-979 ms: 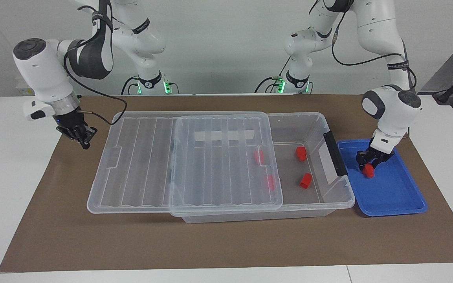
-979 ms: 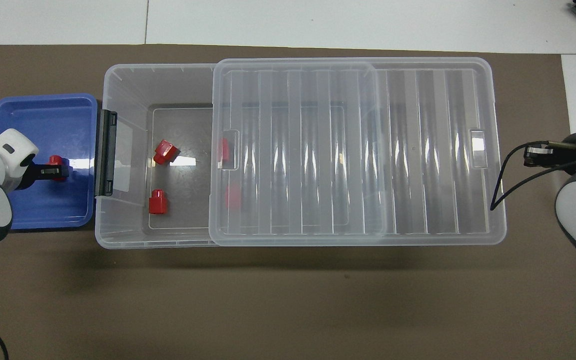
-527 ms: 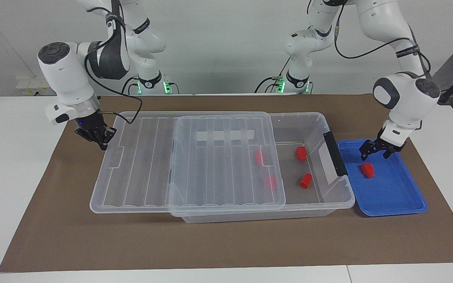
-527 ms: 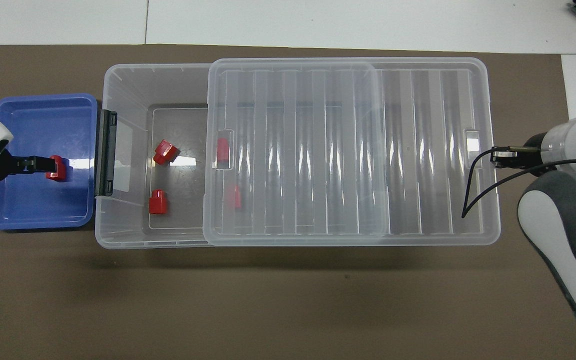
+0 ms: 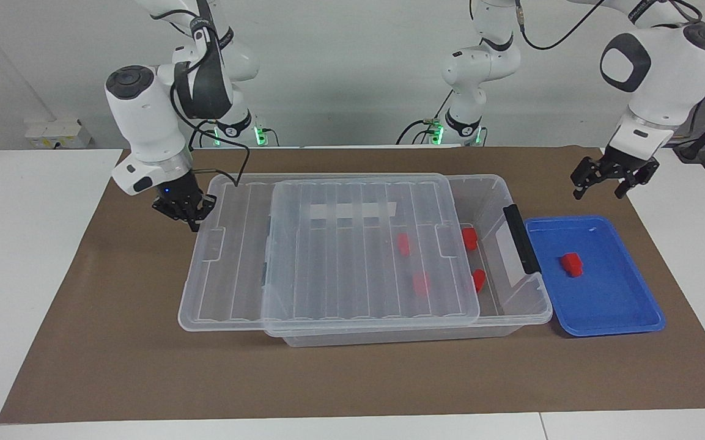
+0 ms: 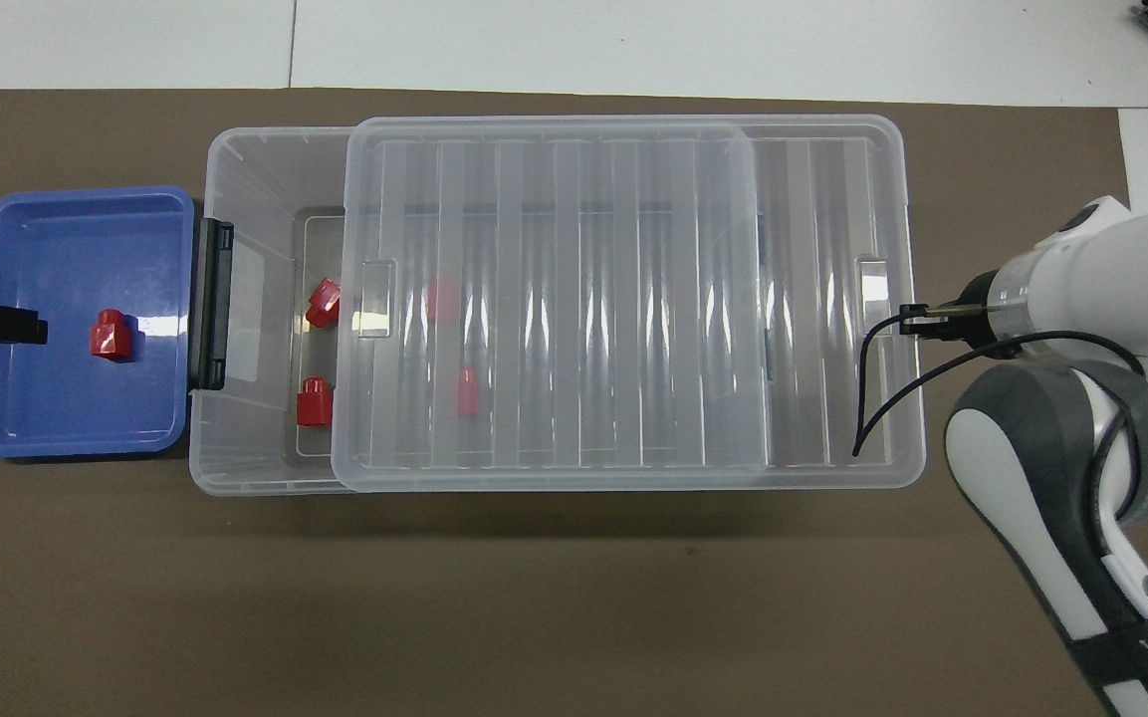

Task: Place red block in blue tray from box

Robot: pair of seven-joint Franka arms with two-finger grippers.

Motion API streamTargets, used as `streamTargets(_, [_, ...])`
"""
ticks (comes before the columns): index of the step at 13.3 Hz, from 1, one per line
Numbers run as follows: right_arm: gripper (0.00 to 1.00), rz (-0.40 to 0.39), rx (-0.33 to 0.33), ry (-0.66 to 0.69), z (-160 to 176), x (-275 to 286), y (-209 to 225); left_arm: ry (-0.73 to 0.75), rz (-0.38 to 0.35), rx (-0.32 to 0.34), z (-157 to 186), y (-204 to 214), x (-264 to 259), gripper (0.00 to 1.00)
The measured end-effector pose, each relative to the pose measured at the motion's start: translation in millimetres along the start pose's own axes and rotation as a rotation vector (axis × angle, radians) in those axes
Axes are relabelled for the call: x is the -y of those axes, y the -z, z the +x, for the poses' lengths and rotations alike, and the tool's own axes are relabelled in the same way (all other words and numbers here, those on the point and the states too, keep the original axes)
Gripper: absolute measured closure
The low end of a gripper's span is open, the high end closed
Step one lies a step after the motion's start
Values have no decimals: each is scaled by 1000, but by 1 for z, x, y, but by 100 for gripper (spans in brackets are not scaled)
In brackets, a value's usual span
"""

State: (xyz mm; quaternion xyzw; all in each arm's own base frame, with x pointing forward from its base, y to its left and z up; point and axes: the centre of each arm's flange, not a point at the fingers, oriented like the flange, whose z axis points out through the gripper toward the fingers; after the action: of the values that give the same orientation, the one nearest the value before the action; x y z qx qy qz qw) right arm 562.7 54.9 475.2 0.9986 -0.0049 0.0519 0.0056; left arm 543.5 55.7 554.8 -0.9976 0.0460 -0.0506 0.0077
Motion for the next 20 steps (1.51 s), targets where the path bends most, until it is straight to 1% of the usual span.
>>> streamTargets(4, [99,20,16,64,-8,42,1,-33,3,-9,-16,34,-22,0])
streamTargets(10, [99,34,18,114,-15,72,3,-49,3,-23,-15,43,-31,0])
streamTargets(13, [99,39,17,139,-19,87,4,-96,-4,-23,-12,51,-56,0])
streamTargets(17, [99,88,25,142,-24,106,6,-101,-17,23,-10,43,-60,0])
streamTargets(18, [99,89,25,145,-25,108,6,-102,-22,28,-5,48,-66,0])
streamTargets(20, [99,89,25,146,-25,109,6,-78,-32,68,5,71,-85,0])
